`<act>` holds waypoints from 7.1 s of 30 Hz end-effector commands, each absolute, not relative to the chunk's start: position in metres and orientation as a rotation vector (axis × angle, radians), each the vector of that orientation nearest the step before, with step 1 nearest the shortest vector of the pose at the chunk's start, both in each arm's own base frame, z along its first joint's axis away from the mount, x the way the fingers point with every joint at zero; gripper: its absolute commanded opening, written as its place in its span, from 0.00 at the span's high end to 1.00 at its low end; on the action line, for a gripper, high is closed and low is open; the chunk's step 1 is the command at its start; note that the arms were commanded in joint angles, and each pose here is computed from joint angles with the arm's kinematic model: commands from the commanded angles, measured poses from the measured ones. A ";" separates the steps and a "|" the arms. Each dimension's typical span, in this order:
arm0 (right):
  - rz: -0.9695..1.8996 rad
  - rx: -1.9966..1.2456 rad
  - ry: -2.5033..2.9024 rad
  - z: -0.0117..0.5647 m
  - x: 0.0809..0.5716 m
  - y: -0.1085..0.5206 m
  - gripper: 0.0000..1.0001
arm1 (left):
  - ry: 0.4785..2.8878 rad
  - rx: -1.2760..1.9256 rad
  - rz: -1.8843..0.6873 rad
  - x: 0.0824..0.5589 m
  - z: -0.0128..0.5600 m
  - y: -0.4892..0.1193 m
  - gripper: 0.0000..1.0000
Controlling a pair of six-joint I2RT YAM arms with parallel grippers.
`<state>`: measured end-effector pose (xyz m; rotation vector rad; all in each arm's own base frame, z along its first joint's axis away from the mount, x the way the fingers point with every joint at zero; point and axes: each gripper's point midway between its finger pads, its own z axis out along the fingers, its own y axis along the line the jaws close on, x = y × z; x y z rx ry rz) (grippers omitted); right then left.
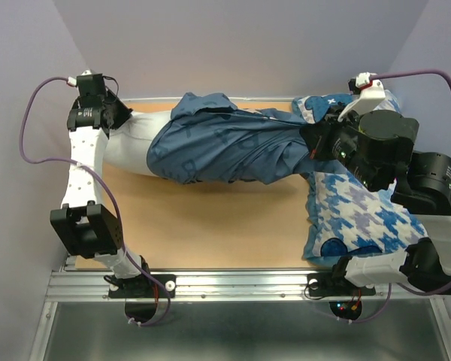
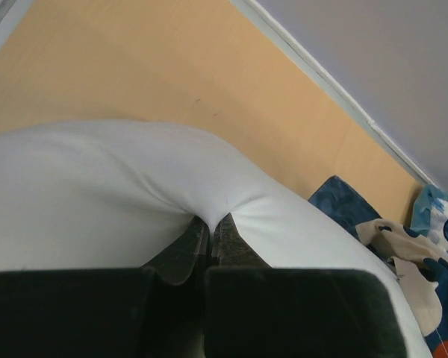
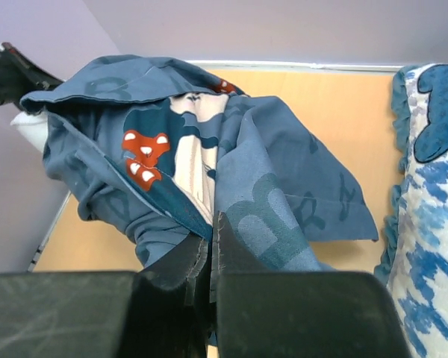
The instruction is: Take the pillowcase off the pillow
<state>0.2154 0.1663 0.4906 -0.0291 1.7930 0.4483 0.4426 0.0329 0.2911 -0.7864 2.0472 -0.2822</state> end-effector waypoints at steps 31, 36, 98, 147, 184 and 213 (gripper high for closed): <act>0.426 0.135 2.394 0.154 0.462 0.194 0.99 | 2.045 -0.243 -0.081 0.485 0.312 -0.062 0.38; 0.403 0.170 2.517 0.082 0.479 0.191 0.99 | 1.887 -0.279 -0.193 0.468 0.370 -0.069 0.34; 0.765 0.178 2.122 0.241 0.407 0.385 0.17 | 2.069 -0.128 -0.896 0.359 0.231 -0.206 1.00; 0.426 0.126 2.063 0.241 0.400 0.328 0.99 | 1.913 -0.636 -0.323 0.301 0.275 -0.096 0.37; 0.390 0.405 2.046 0.271 0.451 0.138 0.99 | 1.750 -1.058 -0.129 0.360 0.246 0.071 1.00; 0.510 0.765 1.773 0.392 0.438 -0.062 0.99 | 1.639 -1.117 -0.010 0.355 0.288 0.153 1.00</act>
